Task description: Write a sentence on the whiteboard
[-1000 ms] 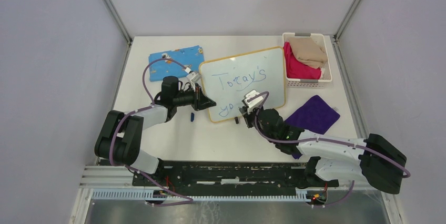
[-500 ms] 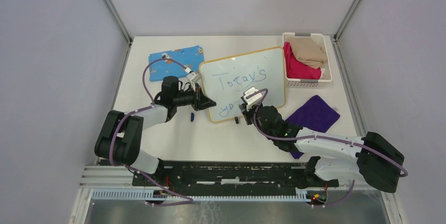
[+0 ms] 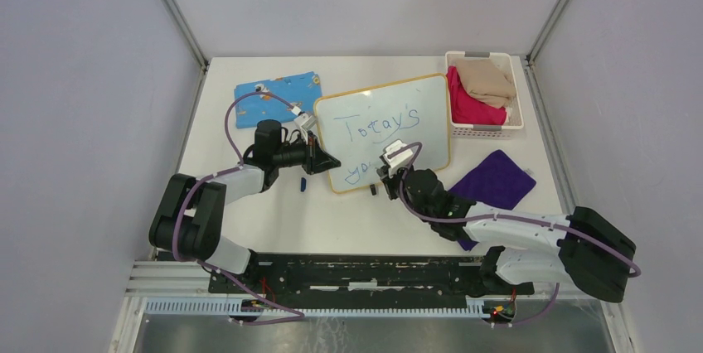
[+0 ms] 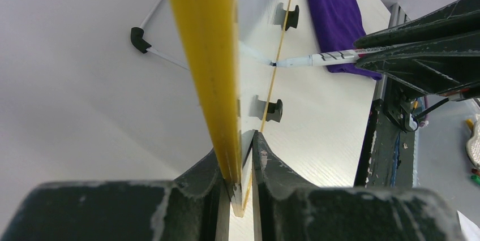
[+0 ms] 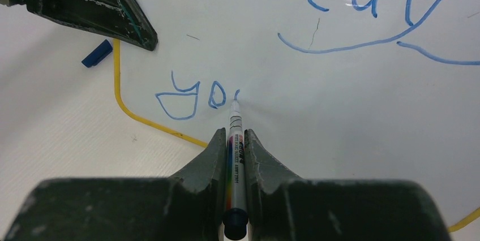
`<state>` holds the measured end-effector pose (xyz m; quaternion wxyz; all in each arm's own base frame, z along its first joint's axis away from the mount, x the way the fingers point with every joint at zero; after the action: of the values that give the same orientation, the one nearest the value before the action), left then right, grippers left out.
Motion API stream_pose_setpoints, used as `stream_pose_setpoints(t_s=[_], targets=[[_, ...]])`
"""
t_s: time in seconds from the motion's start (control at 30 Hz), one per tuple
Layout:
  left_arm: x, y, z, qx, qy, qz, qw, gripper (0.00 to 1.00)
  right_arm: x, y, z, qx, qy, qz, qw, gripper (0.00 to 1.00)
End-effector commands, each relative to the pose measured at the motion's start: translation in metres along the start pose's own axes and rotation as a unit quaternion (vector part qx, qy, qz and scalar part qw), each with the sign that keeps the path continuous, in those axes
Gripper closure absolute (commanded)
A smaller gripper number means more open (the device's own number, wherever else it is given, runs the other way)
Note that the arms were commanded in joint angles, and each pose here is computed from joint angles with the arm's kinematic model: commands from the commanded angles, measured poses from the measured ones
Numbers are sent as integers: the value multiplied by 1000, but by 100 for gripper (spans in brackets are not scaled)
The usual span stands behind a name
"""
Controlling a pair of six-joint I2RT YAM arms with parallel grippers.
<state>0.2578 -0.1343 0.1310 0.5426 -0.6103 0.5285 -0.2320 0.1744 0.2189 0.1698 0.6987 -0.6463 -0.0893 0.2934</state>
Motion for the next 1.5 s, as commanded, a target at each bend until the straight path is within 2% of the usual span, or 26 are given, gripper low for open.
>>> stream_pose_setpoints(t_s=[0.0, 0.27, 1.0, 1.47], targets=[[3, 20, 3, 7, -21, 49, 999, 81, -4, 4, -4, 13, 1, -8, 1000, 100], [4, 20, 3, 8, -20, 49, 999, 81, -7, 3, -8, 10, 18, -12, 1000, 100], [4, 21, 3, 5, -20, 51, 998, 81, 2, -36, -9, 12, 21, -53, 998, 100], [4, 21, 3, 4, -20, 52, 998, 81, -4, -8, -15, 21, 15, -19, 999, 100]])
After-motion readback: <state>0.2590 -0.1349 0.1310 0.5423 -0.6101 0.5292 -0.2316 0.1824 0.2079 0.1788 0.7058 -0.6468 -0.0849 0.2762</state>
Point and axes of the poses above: each gripper's point midway between its finger pads, its own x axis out along the fingers, its own z axis along the line the jaws close on, y = z × x, the point moved 10 cm from there along -x, back along the fingers, and after that the axes turned 13 degrees about x, right-handed, at the moved point
